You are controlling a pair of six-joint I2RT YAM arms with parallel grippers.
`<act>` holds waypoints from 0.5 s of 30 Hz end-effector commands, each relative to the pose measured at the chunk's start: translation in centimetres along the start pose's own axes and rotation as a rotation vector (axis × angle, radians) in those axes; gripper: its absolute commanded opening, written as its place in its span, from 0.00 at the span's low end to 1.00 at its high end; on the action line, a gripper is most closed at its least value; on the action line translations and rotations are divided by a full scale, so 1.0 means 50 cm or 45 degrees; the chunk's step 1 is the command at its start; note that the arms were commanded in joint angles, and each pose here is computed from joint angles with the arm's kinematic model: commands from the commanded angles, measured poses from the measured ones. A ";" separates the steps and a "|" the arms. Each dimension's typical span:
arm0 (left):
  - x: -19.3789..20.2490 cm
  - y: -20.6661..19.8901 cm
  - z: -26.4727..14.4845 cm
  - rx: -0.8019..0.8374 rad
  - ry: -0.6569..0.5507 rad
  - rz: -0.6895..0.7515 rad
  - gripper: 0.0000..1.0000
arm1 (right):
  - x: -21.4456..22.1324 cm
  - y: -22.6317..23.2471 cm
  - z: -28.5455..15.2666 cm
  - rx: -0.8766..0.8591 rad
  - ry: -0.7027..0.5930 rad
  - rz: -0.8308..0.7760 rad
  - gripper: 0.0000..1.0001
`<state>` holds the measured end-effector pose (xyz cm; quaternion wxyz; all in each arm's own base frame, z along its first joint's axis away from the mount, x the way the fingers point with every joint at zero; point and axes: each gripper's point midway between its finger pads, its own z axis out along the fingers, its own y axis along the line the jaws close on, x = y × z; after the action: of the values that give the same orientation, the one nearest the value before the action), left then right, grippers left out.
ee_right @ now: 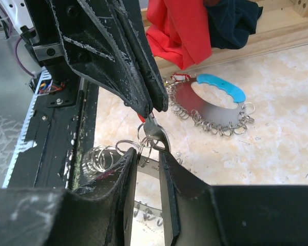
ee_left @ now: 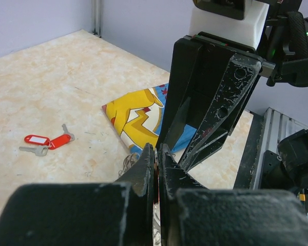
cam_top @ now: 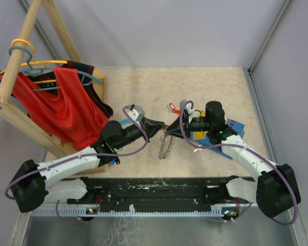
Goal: Remove the keys from the keyring
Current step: Remove the key from the keyring.
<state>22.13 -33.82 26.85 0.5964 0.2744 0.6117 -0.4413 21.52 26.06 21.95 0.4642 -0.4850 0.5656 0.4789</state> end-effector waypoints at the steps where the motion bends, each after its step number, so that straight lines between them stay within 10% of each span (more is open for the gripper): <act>1: -0.058 -0.023 0.012 0.046 -0.105 -0.013 0.00 | -0.041 0.000 0.007 0.000 -0.049 -0.103 0.22; 15: -0.059 -0.010 -0.007 -0.008 -0.125 -0.008 0.00 | -0.067 0.002 0.005 0.000 -0.060 -0.104 0.00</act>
<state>22.30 -33.76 26.87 0.5975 0.2668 0.6151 -0.4397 21.62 26.23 21.70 0.4663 -0.4859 0.5695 0.4714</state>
